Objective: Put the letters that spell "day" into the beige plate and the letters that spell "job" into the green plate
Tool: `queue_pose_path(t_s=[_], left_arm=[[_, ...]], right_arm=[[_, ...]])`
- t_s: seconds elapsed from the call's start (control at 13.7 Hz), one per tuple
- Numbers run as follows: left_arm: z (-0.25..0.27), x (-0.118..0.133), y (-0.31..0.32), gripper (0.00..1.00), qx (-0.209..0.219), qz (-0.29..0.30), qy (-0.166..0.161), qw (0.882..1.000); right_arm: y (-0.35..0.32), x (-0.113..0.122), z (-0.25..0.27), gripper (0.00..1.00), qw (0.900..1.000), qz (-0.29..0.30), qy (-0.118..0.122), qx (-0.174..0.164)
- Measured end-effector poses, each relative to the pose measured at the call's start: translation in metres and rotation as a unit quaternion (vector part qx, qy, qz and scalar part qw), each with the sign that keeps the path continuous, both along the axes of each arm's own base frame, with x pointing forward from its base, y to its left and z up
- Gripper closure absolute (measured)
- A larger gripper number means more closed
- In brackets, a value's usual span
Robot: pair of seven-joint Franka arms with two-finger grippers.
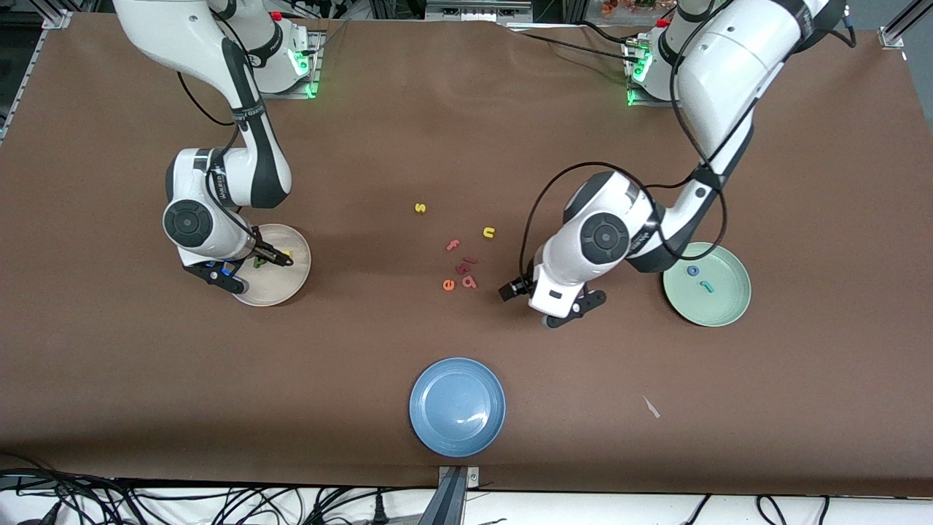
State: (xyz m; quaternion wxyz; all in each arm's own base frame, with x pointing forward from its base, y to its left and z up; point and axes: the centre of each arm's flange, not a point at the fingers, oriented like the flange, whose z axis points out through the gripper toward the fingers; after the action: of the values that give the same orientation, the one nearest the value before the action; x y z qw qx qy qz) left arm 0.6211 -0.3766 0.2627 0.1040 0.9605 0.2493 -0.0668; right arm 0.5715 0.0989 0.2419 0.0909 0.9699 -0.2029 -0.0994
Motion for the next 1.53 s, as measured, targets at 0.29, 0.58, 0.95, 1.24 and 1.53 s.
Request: queue_pose_path(t_s=[0.29,0.58,0.95,1.24,1.53], left_arm=[[-0.028,-0.01,-0.031,0.09,0.0,-0.005,-0.024,1.0],[-0.053,-0.017,-0.073,0.13,0.016,-0.01,-0.045,0.999],[-0.071,-0.029,-0.094,0.26,0.023,-0.023,-0.043,0.999],[-0.078,-0.032,-0.097,0.33,0.028,-0.029,-0.044,0.998],[-0.084,-0.04,-0.104,0.32,0.031,-0.037,-0.039,0.998]], right_arm=[[0.028,0.035,0.112,0.0,0.998,0.056,0.021,0.031],[0.03,0.051,0.224,0.0,0.99,0.126,0.007,0.056],[-0.003,0.049,0.289,0.0,0.974,0.21,-0.016,0.08],[0.005,0.046,0.3,0.0,0.969,0.218,-0.033,0.111],[0.016,0.043,0.309,0.0,0.963,0.258,-0.037,0.066]])
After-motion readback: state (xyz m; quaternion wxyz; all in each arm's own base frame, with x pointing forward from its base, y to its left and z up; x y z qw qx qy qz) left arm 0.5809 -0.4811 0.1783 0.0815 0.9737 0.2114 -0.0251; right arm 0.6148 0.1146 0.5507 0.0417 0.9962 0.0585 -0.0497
